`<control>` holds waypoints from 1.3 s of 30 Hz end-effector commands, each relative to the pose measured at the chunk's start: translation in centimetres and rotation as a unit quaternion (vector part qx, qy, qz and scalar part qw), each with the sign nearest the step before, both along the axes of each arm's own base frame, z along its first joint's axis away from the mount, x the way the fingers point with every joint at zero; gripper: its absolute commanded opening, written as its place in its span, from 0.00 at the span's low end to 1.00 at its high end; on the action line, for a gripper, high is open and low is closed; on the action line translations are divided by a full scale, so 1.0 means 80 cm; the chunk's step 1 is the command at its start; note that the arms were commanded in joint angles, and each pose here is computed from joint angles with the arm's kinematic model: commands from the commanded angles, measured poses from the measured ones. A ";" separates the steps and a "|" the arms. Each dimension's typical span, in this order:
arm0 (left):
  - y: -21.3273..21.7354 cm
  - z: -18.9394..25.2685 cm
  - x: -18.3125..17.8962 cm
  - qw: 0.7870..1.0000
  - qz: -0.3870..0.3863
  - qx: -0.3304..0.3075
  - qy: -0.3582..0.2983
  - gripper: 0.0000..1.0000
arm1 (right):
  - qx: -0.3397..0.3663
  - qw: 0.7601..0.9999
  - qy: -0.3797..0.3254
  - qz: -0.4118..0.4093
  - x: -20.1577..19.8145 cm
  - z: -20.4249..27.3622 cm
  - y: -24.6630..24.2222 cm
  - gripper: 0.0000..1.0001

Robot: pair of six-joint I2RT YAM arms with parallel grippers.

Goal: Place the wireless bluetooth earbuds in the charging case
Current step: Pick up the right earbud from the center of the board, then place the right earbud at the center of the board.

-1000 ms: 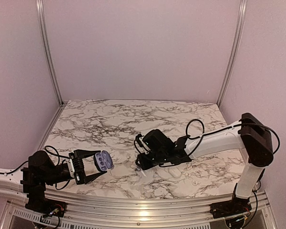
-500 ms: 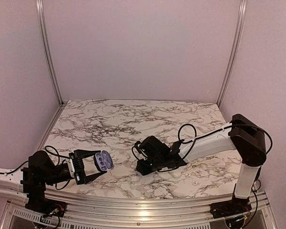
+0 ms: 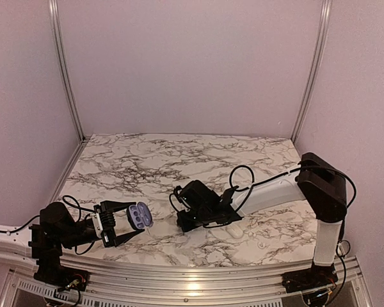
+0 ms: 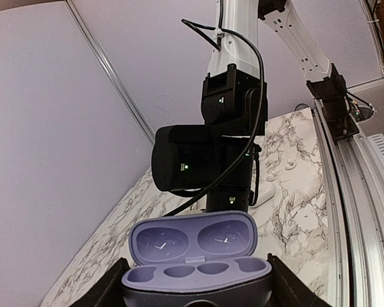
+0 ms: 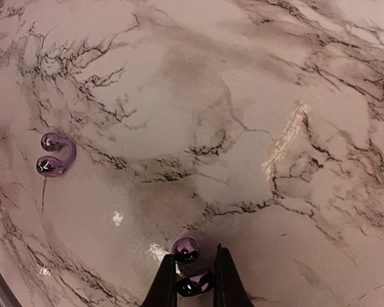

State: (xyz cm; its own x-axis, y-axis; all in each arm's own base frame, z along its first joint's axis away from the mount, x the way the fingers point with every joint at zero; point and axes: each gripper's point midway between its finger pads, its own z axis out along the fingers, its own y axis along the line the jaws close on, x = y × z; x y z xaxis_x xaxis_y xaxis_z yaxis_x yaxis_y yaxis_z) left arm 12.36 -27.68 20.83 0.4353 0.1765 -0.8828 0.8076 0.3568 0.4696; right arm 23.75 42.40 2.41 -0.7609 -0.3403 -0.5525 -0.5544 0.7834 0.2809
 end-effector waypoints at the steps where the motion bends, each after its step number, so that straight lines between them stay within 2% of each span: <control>1: -0.001 0.019 0.004 1.000 0.007 -0.016 -0.008 0.37 | -0.040 0.999 0.020 0.010 -0.013 -0.031 -0.012 0.05; 3: -0.001 0.019 0.004 1.000 0.007 -0.016 -0.007 0.37 | -0.041 0.999 0.017 0.010 -0.011 -0.028 -0.013 0.01; 6: -0.001 0.019 0.004 1.000 0.006 -0.016 -0.007 0.37 | -0.032 0.999 0.017 0.020 -0.014 -0.016 -0.011 0.00; 17: -0.005 0.014 -0.001 1.000 -0.008 -0.008 -0.007 0.36 | 0.110 0.988 0.031 0.101 -0.033 0.109 -0.014 0.00; 28: -0.008 0.017 -0.006 1.000 -0.022 -0.010 -0.009 0.36 | 0.231 0.941 0.053 0.241 -0.098 0.224 -0.001 0.02; 35: -0.009 0.013 -0.006 1.000 -0.023 -0.003 -0.007 0.36 | 0.247 0.932 0.051 0.262 -0.103 0.235 0.005 0.03; 39: -0.011 0.011 -0.003 1.000 -0.020 0.001 -0.006 0.36 | 0.145 0.967 0.037 0.204 -0.068 0.164 -0.007 0.04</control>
